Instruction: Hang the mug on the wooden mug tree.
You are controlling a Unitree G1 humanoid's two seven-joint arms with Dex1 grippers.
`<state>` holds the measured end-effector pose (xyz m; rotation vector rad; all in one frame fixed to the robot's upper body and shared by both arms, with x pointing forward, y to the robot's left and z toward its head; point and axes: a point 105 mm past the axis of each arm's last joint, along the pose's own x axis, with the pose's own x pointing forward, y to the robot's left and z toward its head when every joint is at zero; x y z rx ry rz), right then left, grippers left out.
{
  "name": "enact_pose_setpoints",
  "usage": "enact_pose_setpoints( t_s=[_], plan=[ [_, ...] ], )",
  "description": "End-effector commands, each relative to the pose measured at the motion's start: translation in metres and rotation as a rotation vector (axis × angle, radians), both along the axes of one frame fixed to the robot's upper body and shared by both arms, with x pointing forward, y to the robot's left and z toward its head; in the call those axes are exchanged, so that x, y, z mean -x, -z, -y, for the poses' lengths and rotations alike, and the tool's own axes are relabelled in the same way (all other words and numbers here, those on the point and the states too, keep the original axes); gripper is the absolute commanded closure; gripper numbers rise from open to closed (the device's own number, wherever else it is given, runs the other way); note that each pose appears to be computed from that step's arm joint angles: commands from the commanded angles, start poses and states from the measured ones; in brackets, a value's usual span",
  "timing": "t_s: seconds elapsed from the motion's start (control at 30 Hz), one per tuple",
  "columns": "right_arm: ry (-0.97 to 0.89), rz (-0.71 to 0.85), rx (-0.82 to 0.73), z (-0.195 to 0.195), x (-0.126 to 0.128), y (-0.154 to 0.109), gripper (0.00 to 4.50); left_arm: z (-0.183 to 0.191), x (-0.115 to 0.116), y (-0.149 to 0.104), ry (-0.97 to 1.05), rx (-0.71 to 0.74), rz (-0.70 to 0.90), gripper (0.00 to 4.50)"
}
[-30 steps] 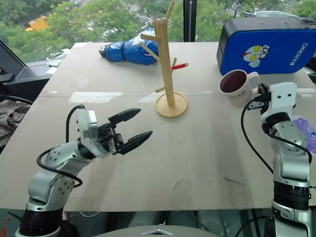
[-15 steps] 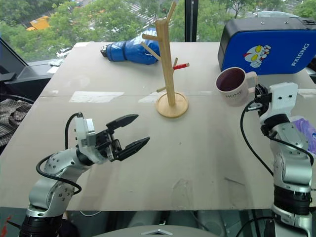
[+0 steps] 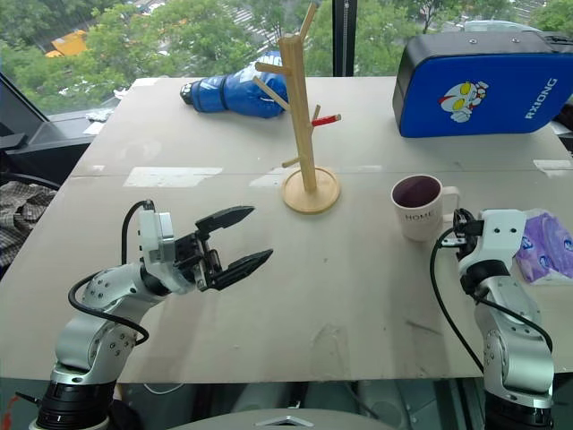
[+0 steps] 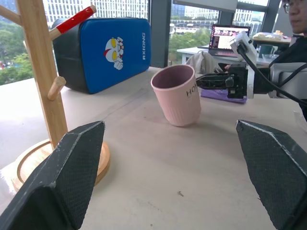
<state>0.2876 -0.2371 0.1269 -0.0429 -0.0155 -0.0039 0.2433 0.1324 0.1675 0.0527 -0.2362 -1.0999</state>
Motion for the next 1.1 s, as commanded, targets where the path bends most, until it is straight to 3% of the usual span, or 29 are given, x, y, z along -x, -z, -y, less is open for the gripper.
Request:
enact_pose_setpoints(
  t_s=[0.03, 0.2, 0.23, 0.3, 0.5, 0.53, 0.87, 1.07, 1.1],
  plan=[
    [-0.002, 0.047, 0.031, 0.004, 0.002, -0.01, 4.45, 0.003, 0.007, -0.006, 0.044, -0.014, 0.012, 0.0],
    [-0.028, -0.002, 0.036, 0.007, 0.001, 0.001, 4.45, 0.002, 0.012, -0.005, 0.074, -0.018, -0.007, 0.0],
    [-0.052, -0.013, 0.039, 0.006, 0.0, 0.003, 4.2, 0.002, 0.013, -0.005, 0.083, -0.022, -0.015, 0.0],
    [-0.076, -0.035, 0.064, 0.006, 0.001, 0.007, 3.61, 0.003, 0.015, -0.005, 0.099, -0.026, -0.032, 0.0],
    [-0.067, -0.041, 0.048, 0.01, -0.003, 0.007, 0.68, 0.008, 0.02, -0.007, 0.126, -0.034, -0.052, 0.0],
    [-0.067, -0.04, 0.045, 0.011, -0.004, 0.006, 0.43, 0.01, 0.02, -0.009, 0.127, -0.033, -0.052, 0.0],
    [-0.069, -0.086, 0.044, 0.019, -0.026, 0.02, 0.43, 0.024, 0.017, -0.025, 0.125, -0.041, -0.031, 0.0],
    [-0.101, -0.06, 0.056, 0.015, -0.034, 0.017, 3.2, 0.024, 0.014, -0.029, 0.099, -0.042, -0.026, 0.0],
    [-0.111, -0.052, 0.057, 0.014, -0.035, 0.015, 3.89, 0.023, 0.013, -0.029, 0.094, -0.041, -0.027, 0.0]
  ],
)
